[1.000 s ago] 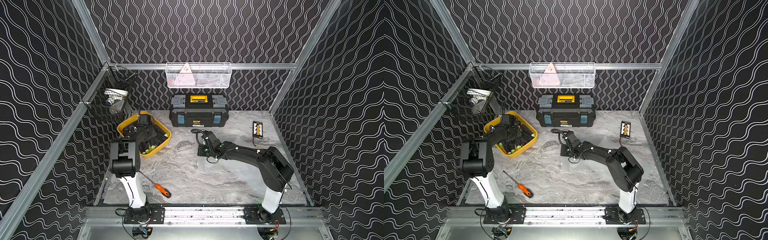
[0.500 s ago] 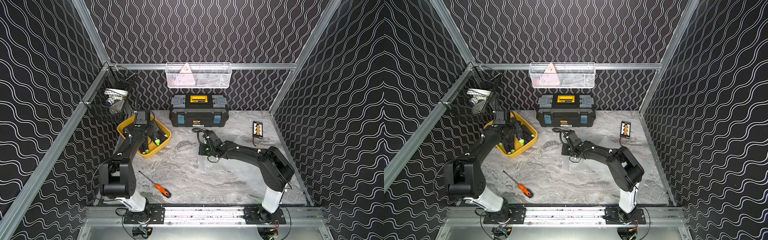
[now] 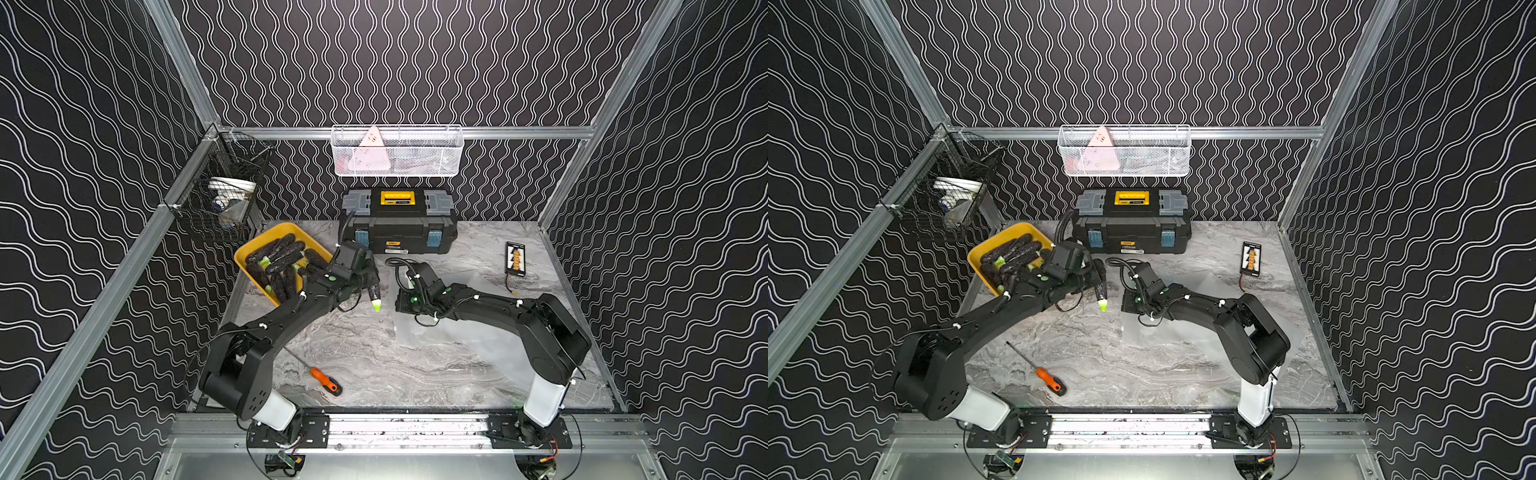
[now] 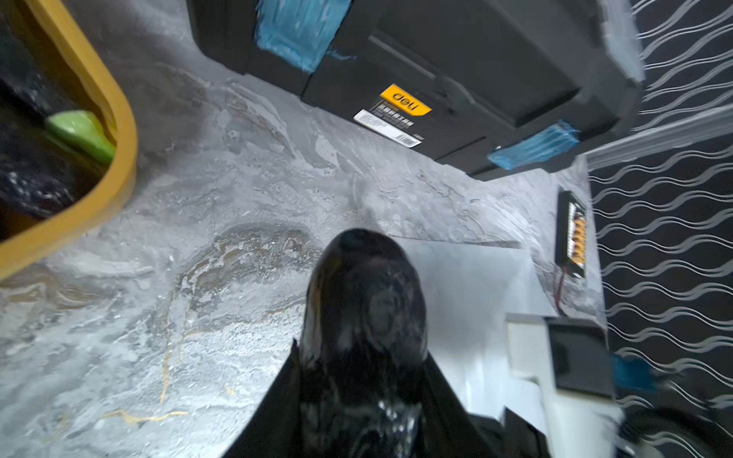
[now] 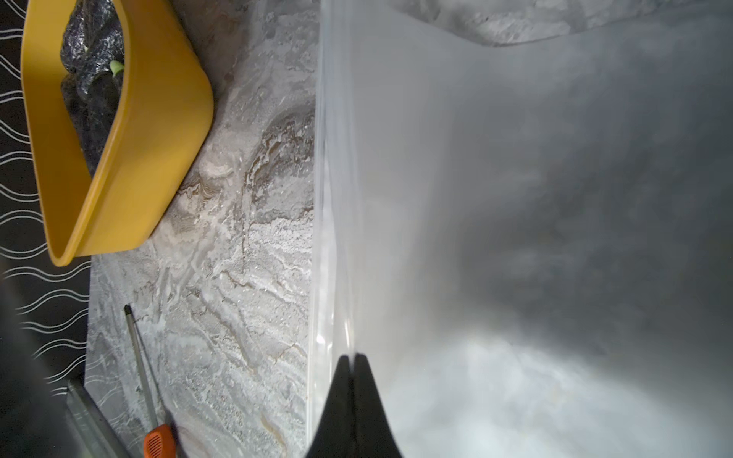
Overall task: Place the eggplant in a zip-top bag and seal the zipper
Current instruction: Place the eggplant in the zipper food storage bag.
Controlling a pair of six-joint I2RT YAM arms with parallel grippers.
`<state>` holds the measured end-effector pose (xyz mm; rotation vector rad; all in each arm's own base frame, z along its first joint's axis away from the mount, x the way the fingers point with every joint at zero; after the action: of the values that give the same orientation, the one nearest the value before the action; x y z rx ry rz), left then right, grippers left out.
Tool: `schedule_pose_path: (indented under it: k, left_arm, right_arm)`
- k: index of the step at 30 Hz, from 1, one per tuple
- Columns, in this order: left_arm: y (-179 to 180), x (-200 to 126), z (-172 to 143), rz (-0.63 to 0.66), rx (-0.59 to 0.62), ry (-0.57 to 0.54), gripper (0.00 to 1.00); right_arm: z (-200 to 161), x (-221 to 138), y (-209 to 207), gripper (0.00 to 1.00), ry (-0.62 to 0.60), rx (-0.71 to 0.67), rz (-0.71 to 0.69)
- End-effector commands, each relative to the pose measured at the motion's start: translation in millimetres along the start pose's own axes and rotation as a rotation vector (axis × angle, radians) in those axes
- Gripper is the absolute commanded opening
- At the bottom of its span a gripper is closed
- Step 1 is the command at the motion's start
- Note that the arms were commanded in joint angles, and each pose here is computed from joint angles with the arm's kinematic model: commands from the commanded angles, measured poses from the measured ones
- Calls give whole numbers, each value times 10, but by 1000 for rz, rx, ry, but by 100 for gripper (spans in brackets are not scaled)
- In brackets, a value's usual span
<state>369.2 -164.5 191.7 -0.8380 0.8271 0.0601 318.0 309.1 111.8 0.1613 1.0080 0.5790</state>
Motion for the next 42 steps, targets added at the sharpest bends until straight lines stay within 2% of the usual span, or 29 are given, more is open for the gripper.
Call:
schedule_pose_path:
  k: [1, 15, 23, 29, 36, 42]
  left_arm:
    - [-110, 99, -8, -43, -57, -63, 37]
    - [47, 242, -84, -36, -82, -154, 37]
    - [-109, 33, 56, -45, -53, -194, 37]
    - [-132, 135, 30, -51, -38, -178, 37]
    - [-74, 247, -35, -95, -33, -179, 37]
    - [-41, 233, -74, -173, -81, -190, 37]
  right_arm:
    - [57, -43, 114, 0, -21, 46, 74]
    - [17, -146, 195, 0, 10, 112, 125]
    - [-53, -89, 136, 0, 40, 119, 100]
    - [-26, -114, 177, 0, 33, 127, 124]
    - [69, -242, 279, 0, 4, 177, 204]
    - [122, -268, 299, 0, -4, 245, 262]
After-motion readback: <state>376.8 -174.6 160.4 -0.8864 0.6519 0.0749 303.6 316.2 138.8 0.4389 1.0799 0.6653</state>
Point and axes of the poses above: each gripper's point midway between its finger pads, its own x axis out along the fingers, its own y axis along the line the jaws close on, z = x × y, the point moved 5 cm from there along -x, back along the fingers, and after that the axes turned 15 degrees about -x, right-handed, at the moved point
